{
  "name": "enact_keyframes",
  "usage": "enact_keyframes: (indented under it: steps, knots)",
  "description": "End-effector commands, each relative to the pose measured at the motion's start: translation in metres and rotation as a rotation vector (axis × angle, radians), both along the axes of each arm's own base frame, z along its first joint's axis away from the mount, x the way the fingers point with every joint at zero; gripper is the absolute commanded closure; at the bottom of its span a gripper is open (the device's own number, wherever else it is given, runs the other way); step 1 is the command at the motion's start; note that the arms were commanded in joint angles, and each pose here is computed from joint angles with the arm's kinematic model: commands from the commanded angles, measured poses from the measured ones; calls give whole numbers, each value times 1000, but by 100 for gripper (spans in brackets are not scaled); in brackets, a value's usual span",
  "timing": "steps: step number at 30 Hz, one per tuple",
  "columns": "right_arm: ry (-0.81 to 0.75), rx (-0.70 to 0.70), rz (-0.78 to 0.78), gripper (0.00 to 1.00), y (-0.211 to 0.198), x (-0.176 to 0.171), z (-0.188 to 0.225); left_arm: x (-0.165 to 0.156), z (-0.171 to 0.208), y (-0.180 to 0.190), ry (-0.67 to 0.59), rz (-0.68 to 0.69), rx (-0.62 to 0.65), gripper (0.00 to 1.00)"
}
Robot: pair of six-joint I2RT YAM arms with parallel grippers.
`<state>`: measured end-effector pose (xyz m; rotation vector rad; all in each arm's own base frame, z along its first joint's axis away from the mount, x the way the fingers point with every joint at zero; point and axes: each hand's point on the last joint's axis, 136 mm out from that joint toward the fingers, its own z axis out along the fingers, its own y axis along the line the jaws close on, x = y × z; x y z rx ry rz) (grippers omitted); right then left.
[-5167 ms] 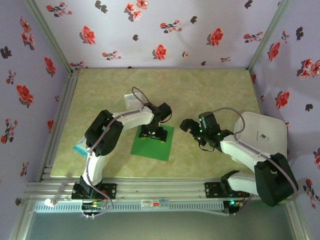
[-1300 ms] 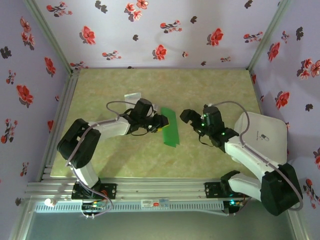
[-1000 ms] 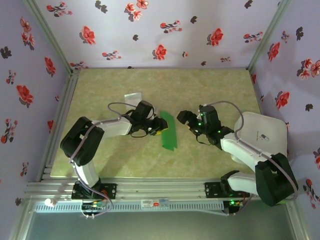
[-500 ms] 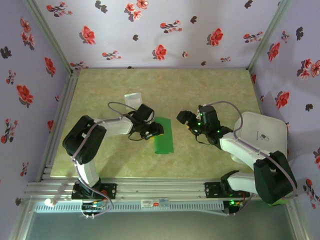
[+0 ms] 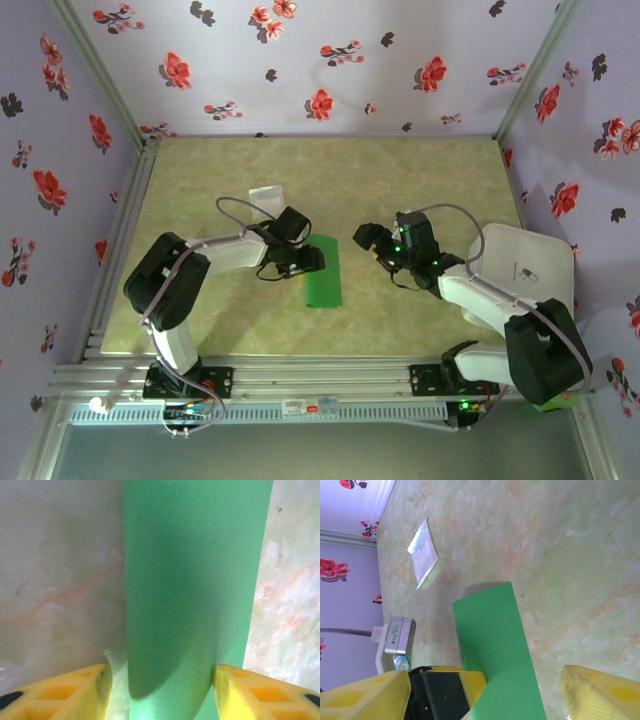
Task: Fold a paper plane with a square sheet of paper (pick it up from the middle)
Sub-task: Hold the square sheet of paper at the center of the table.
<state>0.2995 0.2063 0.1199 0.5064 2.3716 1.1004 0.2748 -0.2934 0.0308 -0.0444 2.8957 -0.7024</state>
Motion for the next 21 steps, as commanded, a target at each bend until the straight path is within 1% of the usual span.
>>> enact_keyframes:
  steps: [1, 3, 5, 9, 17, 21]
  knots:
    - [19, 28, 6, 21, 4, 0, -4, 2, 14, 8, -49, -9, 37, 46]
    - [25, 35, 10, 22, 6, 1, -5, 3, 18, 8, -60, -7, 33, 48]
    - [27, 36, 19, 25, 8, 2, -5, 4, 19, 9, -69, -2, 32, 49]
    - [39, 30, 24, 28, 9, 2, -7, 2, 16, 11, -42, -16, 67, 50]
    - [47, 19, 26, 28, 8, -2, -10, -1, 5, 11, -19, -84, 109, 50]
    - [48, 11, 22, 27, 7, -1, -10, 0, 2, 11, -9, -92, 120, 49]
